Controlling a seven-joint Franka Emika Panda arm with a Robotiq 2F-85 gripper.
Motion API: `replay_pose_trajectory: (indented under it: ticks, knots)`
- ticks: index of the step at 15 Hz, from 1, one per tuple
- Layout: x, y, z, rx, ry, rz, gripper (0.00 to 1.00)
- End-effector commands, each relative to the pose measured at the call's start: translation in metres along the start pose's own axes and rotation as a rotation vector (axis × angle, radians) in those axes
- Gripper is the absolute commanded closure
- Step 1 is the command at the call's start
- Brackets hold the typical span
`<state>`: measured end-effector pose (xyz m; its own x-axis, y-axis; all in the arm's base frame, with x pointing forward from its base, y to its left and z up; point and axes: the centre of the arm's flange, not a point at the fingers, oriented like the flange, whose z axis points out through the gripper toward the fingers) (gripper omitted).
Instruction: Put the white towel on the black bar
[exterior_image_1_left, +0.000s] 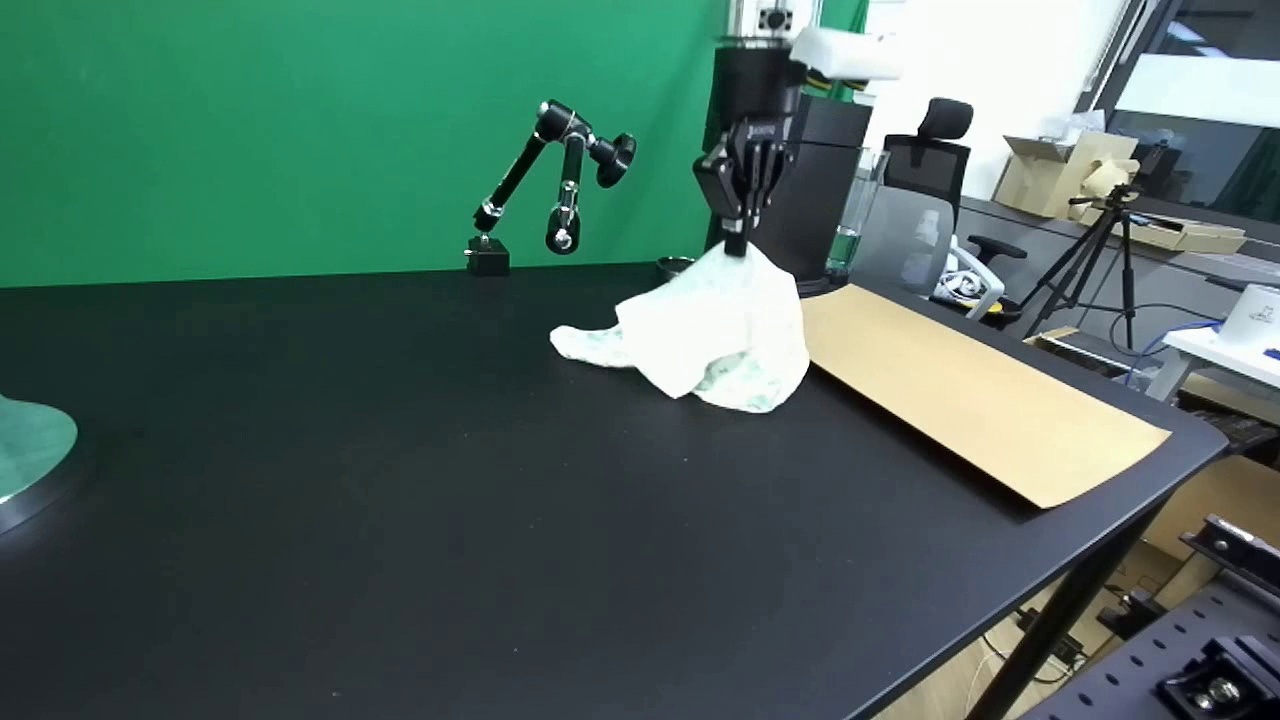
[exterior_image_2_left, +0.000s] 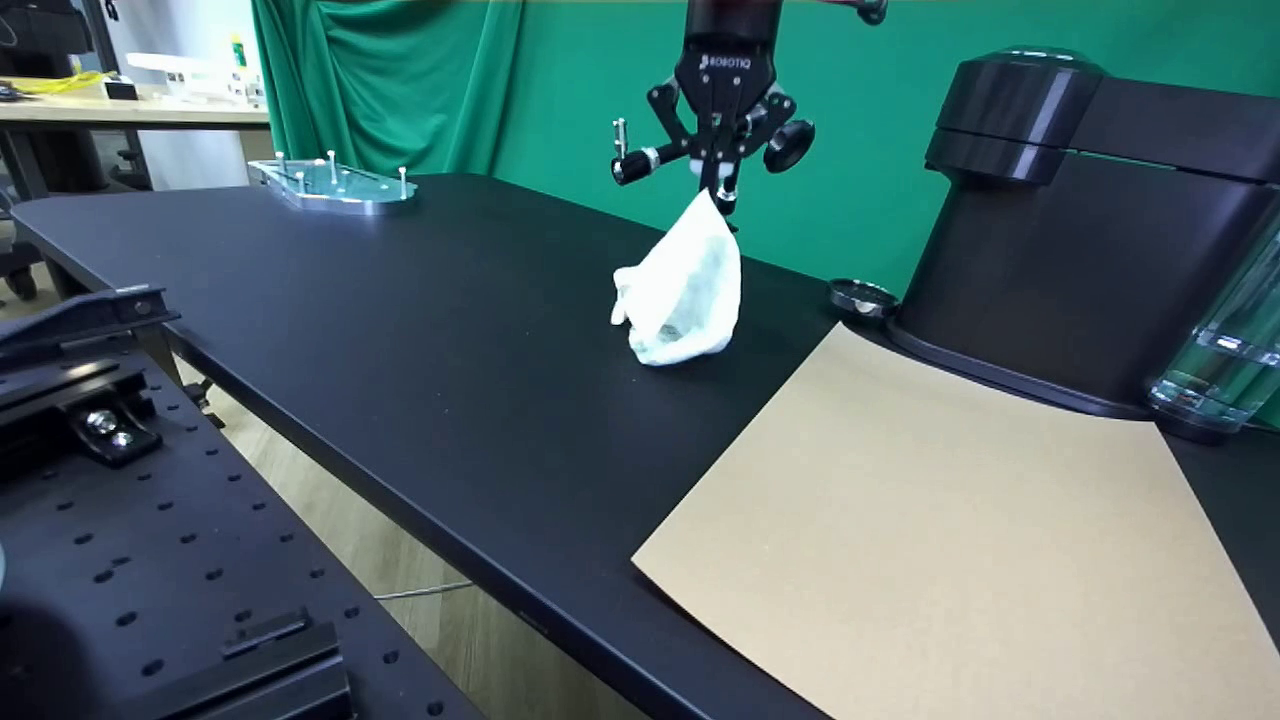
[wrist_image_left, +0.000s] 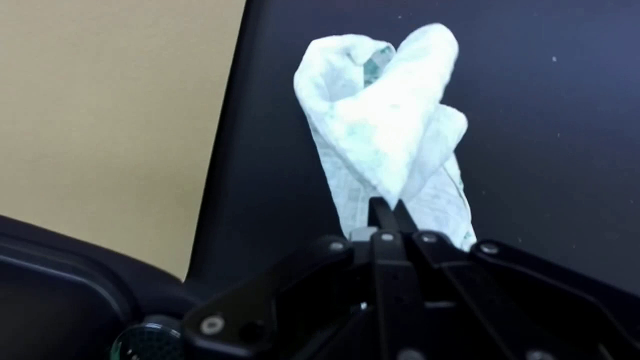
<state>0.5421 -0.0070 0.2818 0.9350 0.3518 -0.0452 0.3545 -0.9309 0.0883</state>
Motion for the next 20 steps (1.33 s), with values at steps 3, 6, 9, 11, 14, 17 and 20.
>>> replay_pose_trajectory:
  ticks: [3,6,9,11,14,17,20]
  knots:
    - [0.039,-0.026,-0.094,-0.009,0.075,0.156,1.00]
    - [0.062,-0.059,-0.143,-0.005,0.145,0.172,1.00]
    - [0.085,-0.091,-0.180,-0.006,0.204,0.174,1.00]
    - [0.099,-0.102,-0.193,-0.005,0.233,0.176,1.00]
    - [0.116,-0.112,-0.202,-0.009,0.255,0.185,1.00]
    - [0.128,-0.113,-0.195,-0.010,0.248,0.192,1.00]
    - [0.139,-0.124,-0.188,-0.014,0.217,0.194,1.00]
